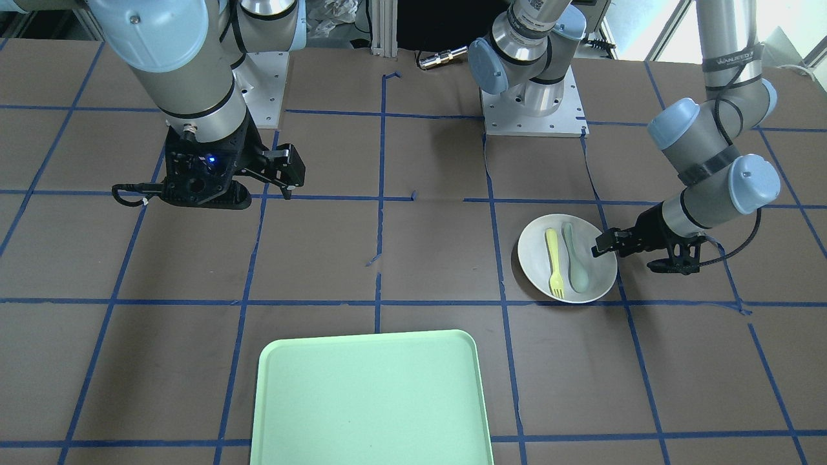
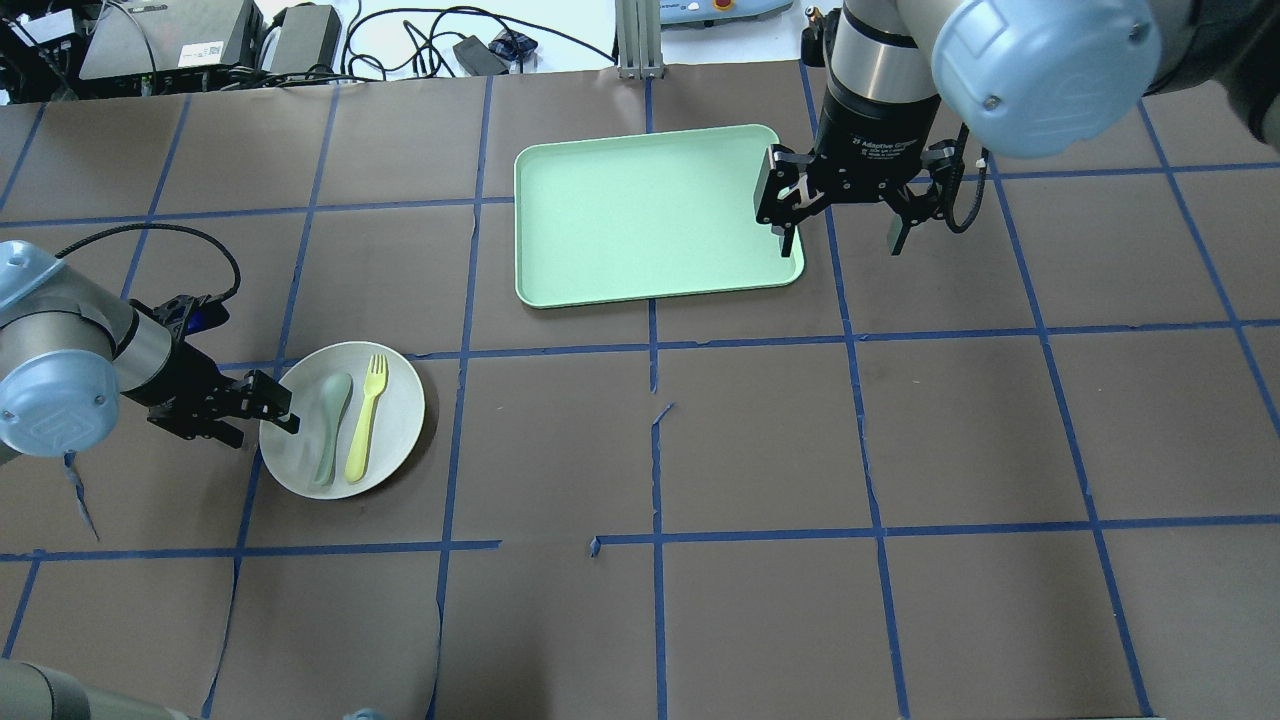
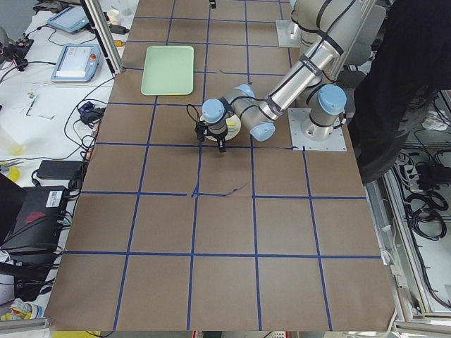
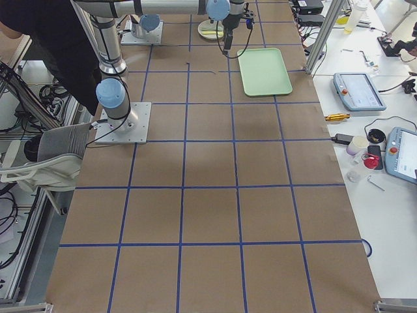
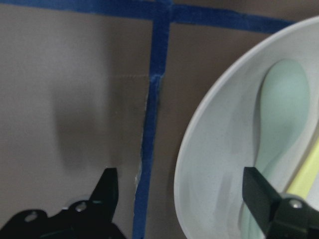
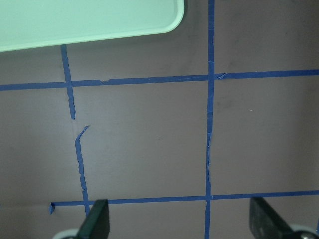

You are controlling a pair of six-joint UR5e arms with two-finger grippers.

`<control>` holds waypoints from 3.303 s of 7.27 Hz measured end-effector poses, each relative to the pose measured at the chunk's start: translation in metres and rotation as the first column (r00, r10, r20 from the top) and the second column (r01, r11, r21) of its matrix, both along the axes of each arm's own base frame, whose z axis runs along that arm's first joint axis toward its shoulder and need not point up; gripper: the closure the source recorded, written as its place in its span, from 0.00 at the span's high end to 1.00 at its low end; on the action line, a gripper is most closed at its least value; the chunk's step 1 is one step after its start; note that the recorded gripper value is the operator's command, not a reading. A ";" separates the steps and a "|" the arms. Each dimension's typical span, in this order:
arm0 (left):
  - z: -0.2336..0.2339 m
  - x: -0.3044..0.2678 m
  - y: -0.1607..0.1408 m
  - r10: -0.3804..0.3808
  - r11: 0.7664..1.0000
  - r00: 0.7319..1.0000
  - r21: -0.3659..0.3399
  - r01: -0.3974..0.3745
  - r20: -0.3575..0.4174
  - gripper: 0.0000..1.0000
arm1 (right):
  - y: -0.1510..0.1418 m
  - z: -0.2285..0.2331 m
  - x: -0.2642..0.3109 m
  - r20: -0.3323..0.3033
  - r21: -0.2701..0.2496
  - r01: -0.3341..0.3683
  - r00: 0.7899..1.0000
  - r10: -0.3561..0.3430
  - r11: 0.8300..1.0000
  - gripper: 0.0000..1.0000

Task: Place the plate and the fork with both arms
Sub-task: 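Lower the left gripper to the rim of the white plate, then close the left gripper on the plate rim, then slide the plate with the left gripper onto the mint-green tray, then release the plate and raise the left gripper while the right gripper moves over the plate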

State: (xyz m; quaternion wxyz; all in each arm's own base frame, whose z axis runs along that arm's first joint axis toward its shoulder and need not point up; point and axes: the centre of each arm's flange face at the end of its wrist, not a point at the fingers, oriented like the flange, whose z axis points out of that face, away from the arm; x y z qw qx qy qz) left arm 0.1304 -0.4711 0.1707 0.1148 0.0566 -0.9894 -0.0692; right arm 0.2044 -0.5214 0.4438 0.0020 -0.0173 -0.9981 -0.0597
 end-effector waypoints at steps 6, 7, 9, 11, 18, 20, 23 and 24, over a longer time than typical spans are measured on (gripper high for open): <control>0.043 0.012 -0.029 0.026 1.000 0.997 0.011 -0.026 -0.074 0.00 | 0.001 -0.001 0.001 -0.003 0.003 -0.002 1.000 0.002 1.000 1.00; 0.057 0.011 -0.037 0.062 0.998 0.991 0.017 -0.061 -0.123 0.00 | 0.001 -0.001 0.001 -0.003 0.003 -0.003 1.000 0.003 1.000 1.00; 0.075 -0.010 -0.058 0.173 0.984 0.956 0.003 -0.177 -0.238 0.00 | 0.001 0.000 0.002 -0.002 0.002 -0.004 1.000 0.004 1.000 1.00; 0.092 -0.080 -0.102 0.196 0.978 0.949 -0.014 -0.206 -0.245 0.00 | 0.002 0.000 0.002 -0.001 0.003 -0.006 1.000 0.006 1.000 1.00; 0.030 -0.319 -0.254 0.039 0.989 0.968 -0.128 -0.072 -0.249 0.00 | 0.001 -0.001 0.000 0.000 0.005 -0.002 1.000 0.002 1.000 1.00; 0.007 -0.338 -0.259 0.017 0.991 0.969 -0.123 -0.049 -0.248 0.16 | 0.000 -0.001 0.000 0.002 0.004 -0.001 1.000 0.001 1.000 1.00; 0.009 -0.349 -0.260 -0.007 0.986 0.969 -0.164 -0.035 -0.247 1.00 | -0.010 0.002 0.002 0.009 -0.047 -0.001 1.000 0.001 0.999 1.00; 0.023 -0.348 -0.261 -0.015 0.980 0.971 -0.198 -0.034 -0.240 1.00 | -0.024 0.000 0.003 0.016 -0.106 0.000 1.000 0.002 0.994 1.00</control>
